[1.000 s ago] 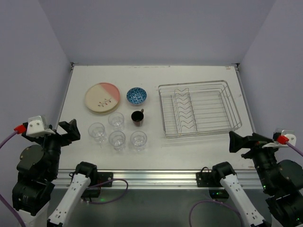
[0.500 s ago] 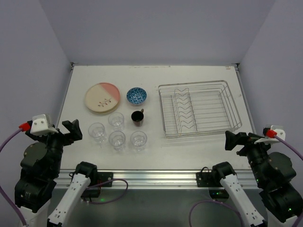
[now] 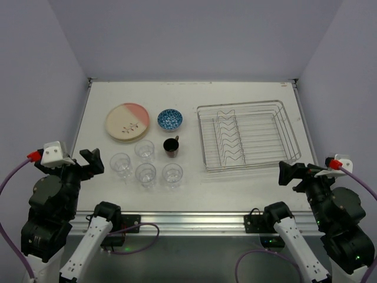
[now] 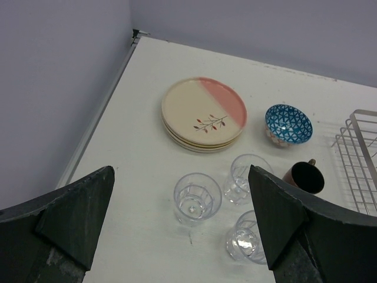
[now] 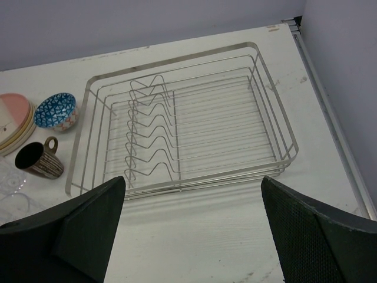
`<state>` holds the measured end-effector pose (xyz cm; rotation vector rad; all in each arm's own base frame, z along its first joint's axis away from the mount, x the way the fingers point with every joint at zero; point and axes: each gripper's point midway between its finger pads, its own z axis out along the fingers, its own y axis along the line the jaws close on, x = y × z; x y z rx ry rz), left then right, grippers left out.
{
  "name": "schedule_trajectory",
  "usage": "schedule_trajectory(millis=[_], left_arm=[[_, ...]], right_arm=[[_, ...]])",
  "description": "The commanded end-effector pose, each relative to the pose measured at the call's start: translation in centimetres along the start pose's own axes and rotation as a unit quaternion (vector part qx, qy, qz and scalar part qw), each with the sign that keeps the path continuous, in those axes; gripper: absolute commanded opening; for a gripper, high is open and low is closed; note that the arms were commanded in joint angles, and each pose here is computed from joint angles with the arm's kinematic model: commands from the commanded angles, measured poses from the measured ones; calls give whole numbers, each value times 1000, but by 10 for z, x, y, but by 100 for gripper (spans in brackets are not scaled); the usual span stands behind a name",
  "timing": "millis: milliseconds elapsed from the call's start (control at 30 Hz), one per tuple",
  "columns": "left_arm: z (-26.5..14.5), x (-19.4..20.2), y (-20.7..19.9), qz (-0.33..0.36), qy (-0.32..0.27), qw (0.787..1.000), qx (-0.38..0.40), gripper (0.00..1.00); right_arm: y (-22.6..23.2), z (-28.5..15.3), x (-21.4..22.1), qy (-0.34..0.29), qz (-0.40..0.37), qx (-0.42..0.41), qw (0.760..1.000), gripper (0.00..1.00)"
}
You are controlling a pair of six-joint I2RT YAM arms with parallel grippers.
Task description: Unload the mixed dishes from the dish rack
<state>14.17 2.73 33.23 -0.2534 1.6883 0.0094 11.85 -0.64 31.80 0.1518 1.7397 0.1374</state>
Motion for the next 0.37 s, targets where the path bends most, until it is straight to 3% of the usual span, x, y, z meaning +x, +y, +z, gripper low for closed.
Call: schedule_trajectory(millis=[0,333], left_arm=[[6,-6,-4,5,-11,1000,4,100],[11,-9,-13,4,-33,999,29,100]], right_arm=[[4,8,-4,-1,-2,-2,1000,99],[4,13,2,11,-3,2,1000,99]])
